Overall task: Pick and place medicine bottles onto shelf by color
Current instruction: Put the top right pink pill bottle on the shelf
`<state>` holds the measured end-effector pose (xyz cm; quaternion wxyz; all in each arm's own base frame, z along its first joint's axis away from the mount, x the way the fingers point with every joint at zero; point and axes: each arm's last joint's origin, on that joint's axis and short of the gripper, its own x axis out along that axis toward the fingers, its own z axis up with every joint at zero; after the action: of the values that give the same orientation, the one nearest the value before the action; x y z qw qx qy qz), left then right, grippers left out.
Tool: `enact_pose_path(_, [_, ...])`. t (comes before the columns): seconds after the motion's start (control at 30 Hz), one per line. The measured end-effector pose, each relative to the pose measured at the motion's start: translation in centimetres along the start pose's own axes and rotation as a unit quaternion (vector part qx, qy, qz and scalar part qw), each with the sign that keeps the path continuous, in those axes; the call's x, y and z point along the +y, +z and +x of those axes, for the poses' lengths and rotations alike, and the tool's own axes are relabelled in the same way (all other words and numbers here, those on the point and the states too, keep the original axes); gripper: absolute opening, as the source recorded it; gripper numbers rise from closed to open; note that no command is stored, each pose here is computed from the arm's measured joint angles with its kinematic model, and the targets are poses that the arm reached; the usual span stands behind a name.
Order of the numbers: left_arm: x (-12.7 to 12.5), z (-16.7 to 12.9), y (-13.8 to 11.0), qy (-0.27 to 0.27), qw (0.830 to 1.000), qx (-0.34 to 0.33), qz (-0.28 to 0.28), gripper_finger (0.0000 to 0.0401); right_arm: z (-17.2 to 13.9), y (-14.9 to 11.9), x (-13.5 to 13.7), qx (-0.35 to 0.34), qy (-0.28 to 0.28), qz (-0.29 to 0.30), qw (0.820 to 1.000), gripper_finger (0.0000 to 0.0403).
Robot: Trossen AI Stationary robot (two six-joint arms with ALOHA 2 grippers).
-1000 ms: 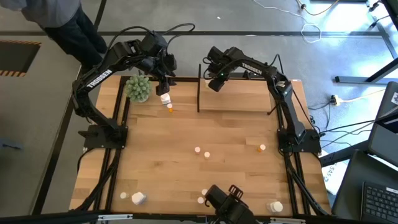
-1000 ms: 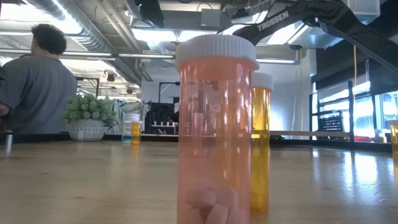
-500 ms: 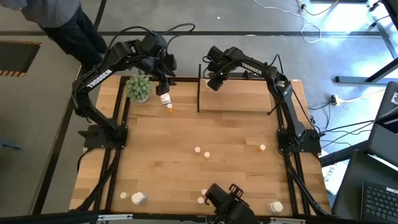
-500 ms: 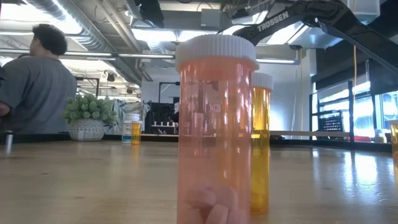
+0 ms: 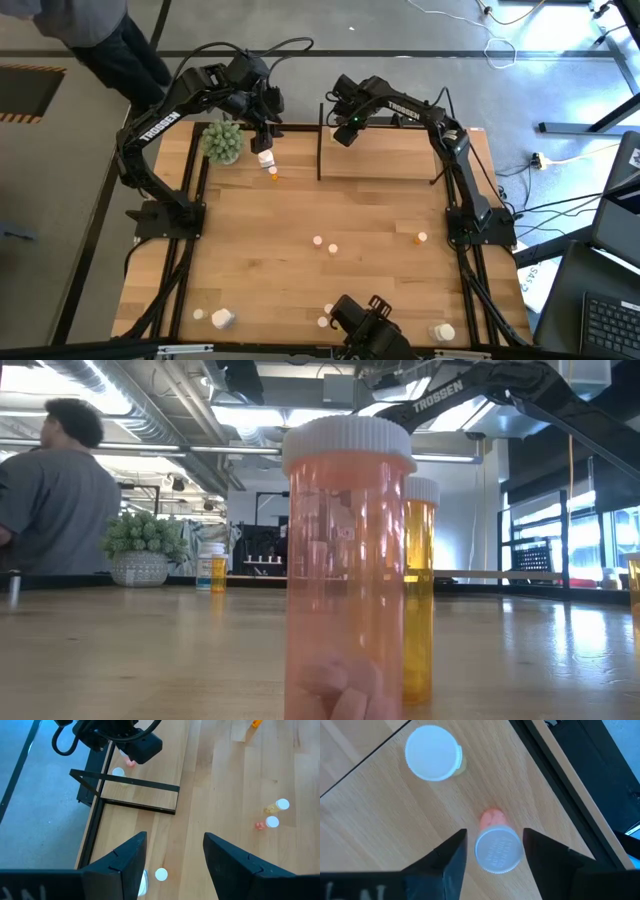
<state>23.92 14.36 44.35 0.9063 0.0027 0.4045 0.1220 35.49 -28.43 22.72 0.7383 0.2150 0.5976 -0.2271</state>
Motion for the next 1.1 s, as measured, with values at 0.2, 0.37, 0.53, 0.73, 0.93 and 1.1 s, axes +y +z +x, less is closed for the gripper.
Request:
enact_pose_path(0.2, [0.0,0.0,0.0,0.000,1.000,0.000,0.000,0.0190,0.0,0.0,0.0,0.000,0.000,0.000,1.000,0.0199])
enact_pose_path(0.37, [0.0,0.0,0.0,0.000,1.000,0.000,0.000,0.0190,0.0,0.0,0.0,0.002,0.000,0.002,1.000,0.0199])
enact_pose_path(0.53, [0.0,0.0,0.0,0.000,1.000,0.000,0.000,0.0190,-0.1,-0.1,-0.3,0.006,-0.001,0.006,1.000,0.0199])
enact_pose_path(0.73, [0.0,0.0,0.0,0.000,1.000,0.000,0.000,0.0190,-0.2,-0.2,-0.8,0.006,-0.002,0.021,1.000,0.0199])
enact_pose_path(0.93, [0.0,0.0,0.0,-0.001,1.000,0.002,0.000,0.0190,-0.7,-0.3,-0.9,0.002,-0.002,0.024,1.000,0.0199])
enact_pose_path(1.1, [0.0,0.0,0.0,-0.001,1.000,0.002,0.000,0.0190,-1.8,-0.4,-0.7,-0.009,0.015,0.023,1.000,0.0199])
